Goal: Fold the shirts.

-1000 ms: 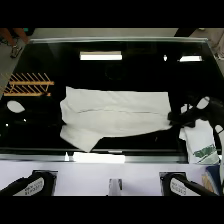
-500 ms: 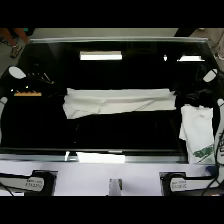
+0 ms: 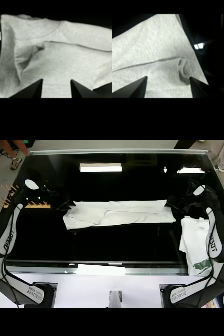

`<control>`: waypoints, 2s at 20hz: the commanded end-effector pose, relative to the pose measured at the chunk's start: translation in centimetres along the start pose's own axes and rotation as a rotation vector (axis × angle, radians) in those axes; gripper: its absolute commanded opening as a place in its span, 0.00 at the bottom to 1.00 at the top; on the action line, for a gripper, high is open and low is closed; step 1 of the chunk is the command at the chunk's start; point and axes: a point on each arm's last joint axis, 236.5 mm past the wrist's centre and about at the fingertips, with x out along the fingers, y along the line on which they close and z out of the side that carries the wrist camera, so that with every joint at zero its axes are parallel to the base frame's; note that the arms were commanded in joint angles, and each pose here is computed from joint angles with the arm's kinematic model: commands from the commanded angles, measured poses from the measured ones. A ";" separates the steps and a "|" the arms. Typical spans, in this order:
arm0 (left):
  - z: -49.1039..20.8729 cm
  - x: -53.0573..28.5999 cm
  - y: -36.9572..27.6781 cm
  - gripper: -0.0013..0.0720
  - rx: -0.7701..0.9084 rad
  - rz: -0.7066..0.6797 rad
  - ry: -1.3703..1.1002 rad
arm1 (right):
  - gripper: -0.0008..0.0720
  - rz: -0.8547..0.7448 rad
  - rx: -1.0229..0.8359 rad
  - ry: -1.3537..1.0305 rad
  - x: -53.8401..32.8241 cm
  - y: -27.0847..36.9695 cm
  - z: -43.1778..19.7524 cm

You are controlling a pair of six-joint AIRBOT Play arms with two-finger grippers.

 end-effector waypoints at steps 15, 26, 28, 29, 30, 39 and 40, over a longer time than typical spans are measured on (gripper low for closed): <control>-1.6 -10.8 -14.8 0.74 0.315 -0.220 -0.104 | 0.97 -0.030 0.005 0.093 3.6 -1.7 -1.9; -5.3 -0.9 -22.3 0.07 0.398 -0.269 -0.076 | 0.06 0.225 -0.045 0.032 -5.3 6.7 -1.2; -8.7 4.6 -23.8 0.07 0.417 -0.272 0.012 | 0.06 0.252 -0.072 -0.017 -9.8 8.5 -1.1; -10.1 6.8 -24.9 0.07 0.413 -0.291 0.039 | 0.06 0.261 -0.081 -0.030 -12.1 9.3 -1.6; -11.2 8.9 -26.3 0.07 0.388 -0.328 0.051 | 0.06 0.269 -0.087 -0.030 -14.2 10.0 -2.3; -20.0 20.7 -30.7 0.07 0.188 -0.416 0.165 | 0.06 0.279 -0.159 -0.006 -28.7 13.2 -12.3; -21.4 21.4 -31.2 0.07 0.167 -0.426 0.195 | 0.06 0.278 -0.158 -0.024 -29.5 13.3 -12.7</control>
